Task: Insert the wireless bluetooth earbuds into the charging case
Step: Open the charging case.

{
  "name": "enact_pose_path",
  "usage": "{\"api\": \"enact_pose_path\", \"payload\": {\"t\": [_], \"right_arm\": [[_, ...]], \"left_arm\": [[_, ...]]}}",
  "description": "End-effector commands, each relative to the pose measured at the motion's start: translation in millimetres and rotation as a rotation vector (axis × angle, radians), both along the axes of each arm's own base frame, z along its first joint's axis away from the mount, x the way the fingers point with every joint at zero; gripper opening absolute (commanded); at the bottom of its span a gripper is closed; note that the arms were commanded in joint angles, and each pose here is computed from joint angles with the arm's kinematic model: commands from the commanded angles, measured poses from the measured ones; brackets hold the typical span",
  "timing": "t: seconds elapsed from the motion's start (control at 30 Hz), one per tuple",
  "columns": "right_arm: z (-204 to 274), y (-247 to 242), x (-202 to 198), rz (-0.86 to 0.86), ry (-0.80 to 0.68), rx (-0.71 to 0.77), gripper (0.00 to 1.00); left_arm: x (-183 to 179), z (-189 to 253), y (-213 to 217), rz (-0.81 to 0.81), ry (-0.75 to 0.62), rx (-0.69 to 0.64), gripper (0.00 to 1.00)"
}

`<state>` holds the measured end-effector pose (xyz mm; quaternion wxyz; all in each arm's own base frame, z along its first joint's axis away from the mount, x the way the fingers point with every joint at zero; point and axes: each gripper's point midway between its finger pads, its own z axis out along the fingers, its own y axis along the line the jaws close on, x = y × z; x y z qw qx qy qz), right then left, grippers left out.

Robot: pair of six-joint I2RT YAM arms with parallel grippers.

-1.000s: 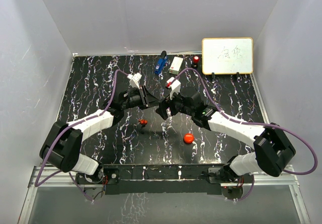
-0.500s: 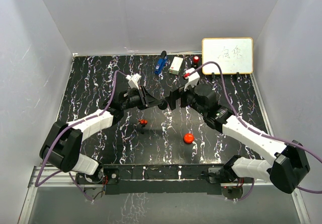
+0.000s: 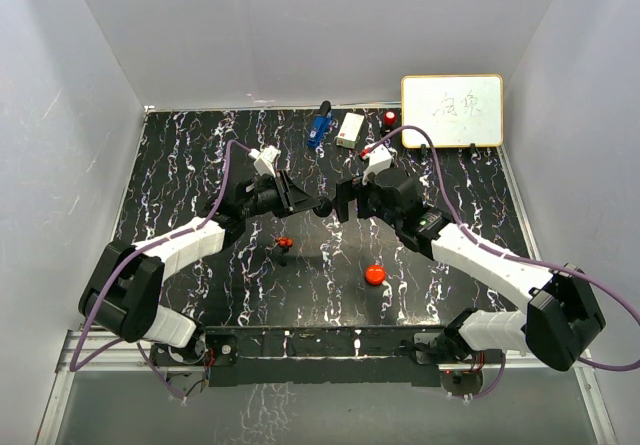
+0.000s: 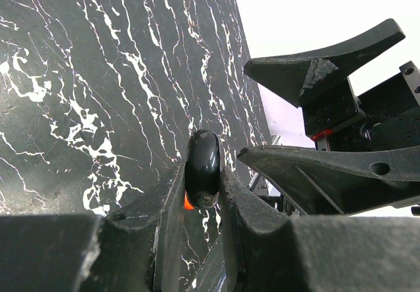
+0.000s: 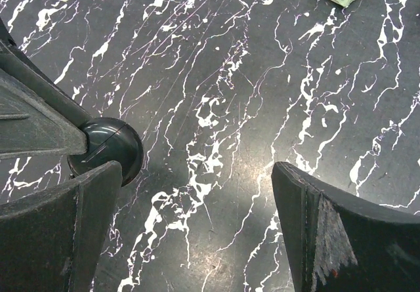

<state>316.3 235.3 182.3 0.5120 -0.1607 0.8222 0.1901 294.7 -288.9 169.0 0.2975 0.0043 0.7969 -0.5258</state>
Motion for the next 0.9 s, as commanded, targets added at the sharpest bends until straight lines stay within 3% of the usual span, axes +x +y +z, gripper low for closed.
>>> {"api": "enact_pose_path", "payload": {"t": [0.0, 0.43, 0.87], "right_arm": [[17, 10, 6, 0.013, -0.039, 0.057, 0.97], [-12, 23, 5, 0.041, 0.033, 0.079, 0.97], [-11, 23, 11, 0.02, 0.016, 0.079, 0.97]], "left_arm": [[5, 27, -2, 0.0, -0.059, -0.042, 0.0], [6, 31, -2, 0.009, -0.066, -0.05, 0.0], [8, 31, 4, 0.028, -0.044, -0.068, 0.0]]}}
